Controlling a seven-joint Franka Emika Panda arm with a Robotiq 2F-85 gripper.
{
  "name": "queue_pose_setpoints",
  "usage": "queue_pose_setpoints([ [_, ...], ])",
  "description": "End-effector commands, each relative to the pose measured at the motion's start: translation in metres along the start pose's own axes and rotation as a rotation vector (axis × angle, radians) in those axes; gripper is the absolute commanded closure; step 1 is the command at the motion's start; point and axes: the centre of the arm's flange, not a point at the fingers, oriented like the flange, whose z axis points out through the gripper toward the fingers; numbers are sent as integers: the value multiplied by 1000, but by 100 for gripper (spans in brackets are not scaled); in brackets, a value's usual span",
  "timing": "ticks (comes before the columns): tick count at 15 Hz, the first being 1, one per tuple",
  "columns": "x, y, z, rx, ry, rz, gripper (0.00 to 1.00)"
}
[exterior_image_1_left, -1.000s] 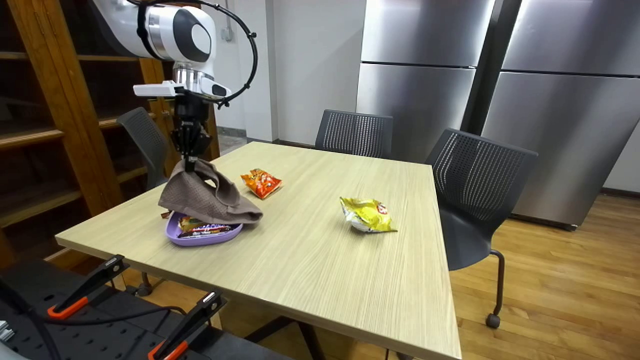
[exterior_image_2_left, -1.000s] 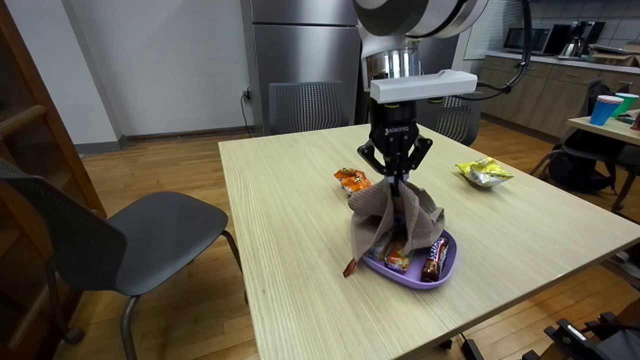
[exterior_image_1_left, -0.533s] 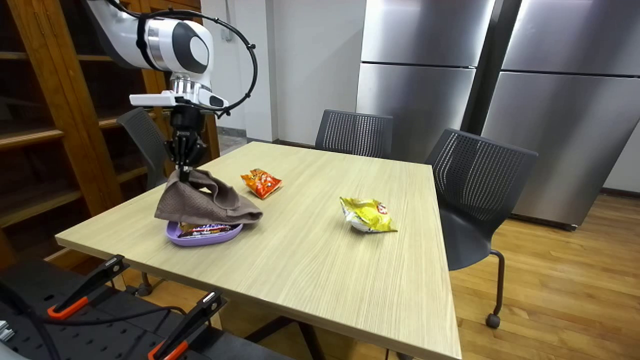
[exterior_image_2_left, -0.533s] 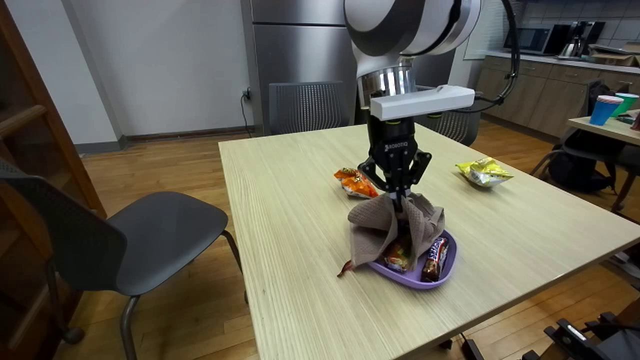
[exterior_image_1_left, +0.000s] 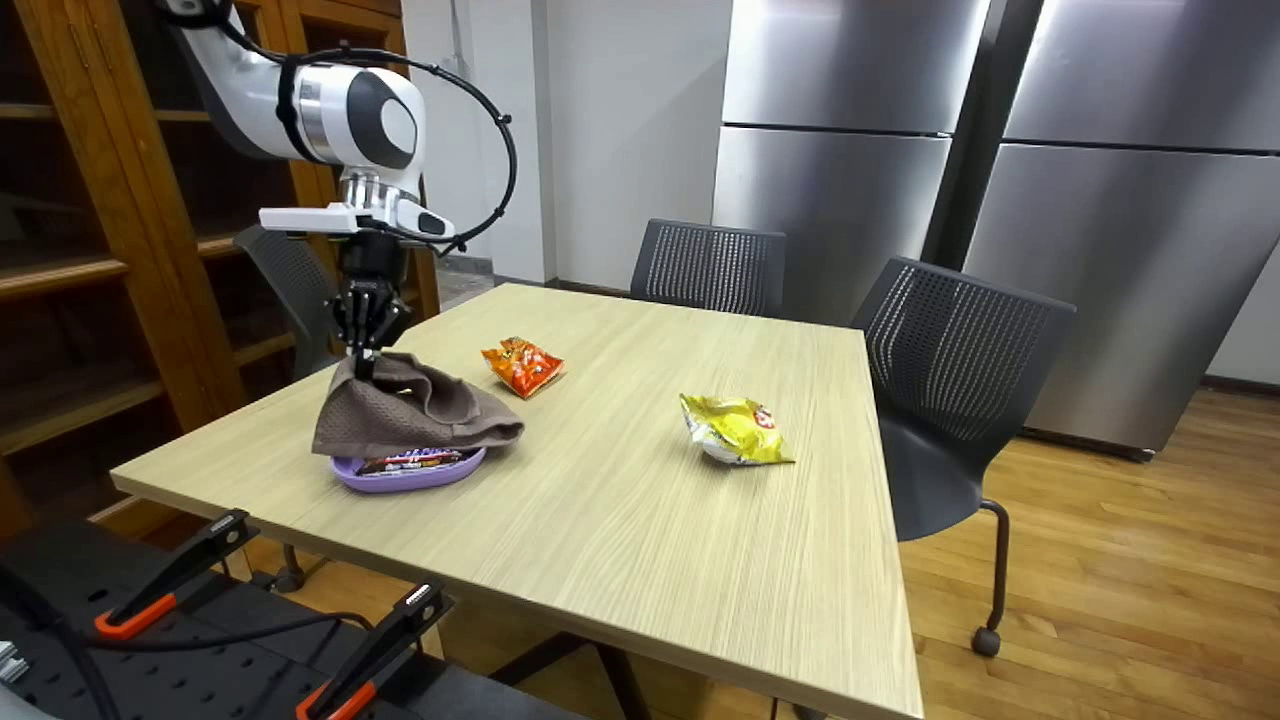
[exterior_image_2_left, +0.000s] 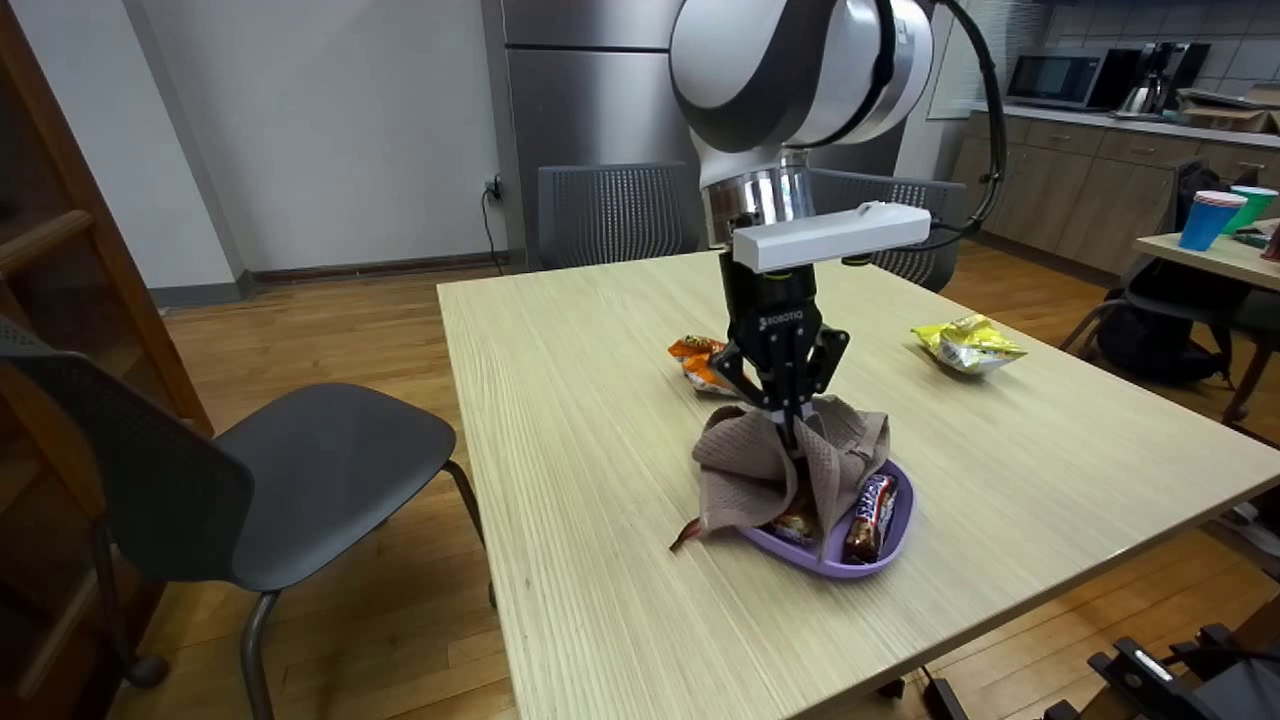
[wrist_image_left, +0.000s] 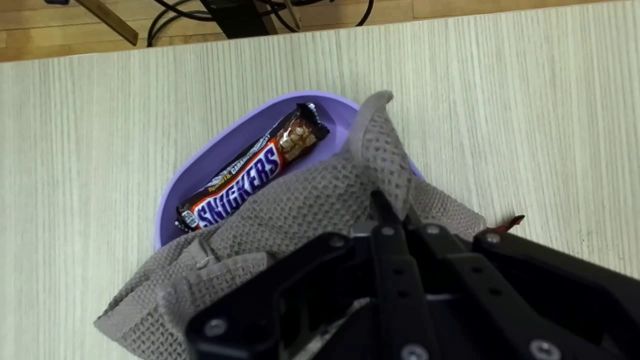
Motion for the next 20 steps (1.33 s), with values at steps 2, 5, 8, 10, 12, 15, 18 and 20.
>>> queue_pose_setpoints([
  [2,10,-9,-3,-33,2,-48,70],
  [5,12,-9,-5,-43,14,-55,52],
  [8,15,-9,-6,-44,18,-56,30],
  [10,15,-9,-7,-42,22,-56,15],
  [12,13,-8,-9,-39,23,-56,1],
  [15,9,-5,-9,-35,14,-63,0],
  [18,3,-2,-10,-30,7,-86,0],
  [20,-1,0,-9,-26,-1,-119,0],
])
